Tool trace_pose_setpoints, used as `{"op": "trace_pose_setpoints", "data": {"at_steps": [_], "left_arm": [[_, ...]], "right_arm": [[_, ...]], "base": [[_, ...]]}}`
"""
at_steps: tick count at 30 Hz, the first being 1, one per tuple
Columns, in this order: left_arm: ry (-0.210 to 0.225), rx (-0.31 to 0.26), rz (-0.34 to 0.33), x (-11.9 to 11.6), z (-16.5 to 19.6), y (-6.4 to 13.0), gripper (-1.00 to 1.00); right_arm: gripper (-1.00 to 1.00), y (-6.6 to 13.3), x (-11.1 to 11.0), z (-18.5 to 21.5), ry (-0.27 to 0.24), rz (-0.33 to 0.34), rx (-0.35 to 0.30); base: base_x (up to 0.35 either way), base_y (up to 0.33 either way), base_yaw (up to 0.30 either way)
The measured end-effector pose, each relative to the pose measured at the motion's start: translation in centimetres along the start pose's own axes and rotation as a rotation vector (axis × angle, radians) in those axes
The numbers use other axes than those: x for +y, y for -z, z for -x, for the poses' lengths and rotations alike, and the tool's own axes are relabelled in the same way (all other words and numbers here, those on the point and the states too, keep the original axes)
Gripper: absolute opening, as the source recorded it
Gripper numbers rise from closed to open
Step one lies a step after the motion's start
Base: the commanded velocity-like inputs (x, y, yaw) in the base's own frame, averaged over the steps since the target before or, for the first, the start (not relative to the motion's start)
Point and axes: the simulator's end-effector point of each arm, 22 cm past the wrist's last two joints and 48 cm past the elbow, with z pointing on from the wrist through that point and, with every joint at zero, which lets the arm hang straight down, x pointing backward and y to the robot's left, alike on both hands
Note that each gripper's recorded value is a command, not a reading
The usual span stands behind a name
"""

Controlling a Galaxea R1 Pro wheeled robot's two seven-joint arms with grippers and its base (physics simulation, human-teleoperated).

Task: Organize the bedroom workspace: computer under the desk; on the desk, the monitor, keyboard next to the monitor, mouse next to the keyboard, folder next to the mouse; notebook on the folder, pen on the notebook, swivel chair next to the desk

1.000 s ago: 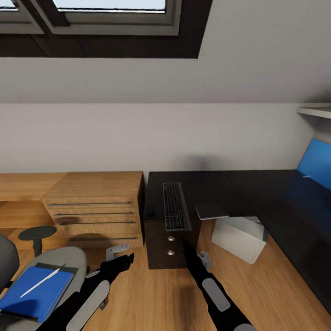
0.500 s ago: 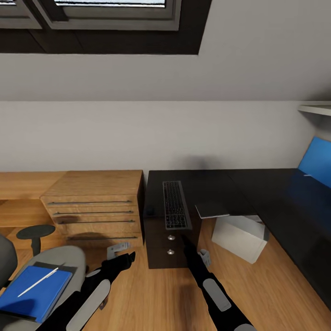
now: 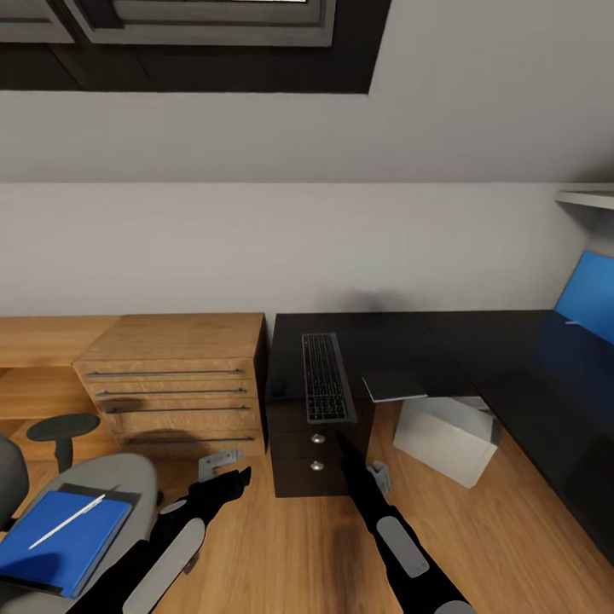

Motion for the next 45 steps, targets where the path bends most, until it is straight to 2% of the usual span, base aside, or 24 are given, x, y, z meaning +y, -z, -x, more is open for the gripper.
{"op": "trace_pose_setpoints", "data": {"at_steps": [11,16,20,30,45], "left_arm": [[0.000,0.000,0.000,0.4,-1.0,-1.1,1.00],[0.000,-0.001,0.000,0.5,-1.4,-1.6,1.00],[-0.001,0.000,0.000,0.6,-1.8,-2.0,1.00],[-0.004,0.001,-0.002,0.9,-2.9,-3.0,1.00],[-0.025,0.002,0.006,1.0,-4.9,-4.4,1.00]], "right_arm": [[1.00,-0.5,-0.9,-0.1,0.001,0.018,-0.003],[1.00,-0.6,-0.1,-0.2,0.003,0.086,-0.004],[1.00,-0.7,-0.1,-0.2,0.003,0.113,-0.004],[1.00,-1.0,-1.9,1.1,-0.020,0.107,-0.043],[1.00,-1.6,-4.2,0.9,-0.020,0.106,-0.044]], "base": [[0.000,0.000,0.000],[0.000,0.000,0.000],[0.000,0.000,0.000],[0.000,0.000,0.000],[0.000,0.000,0.000]]}}
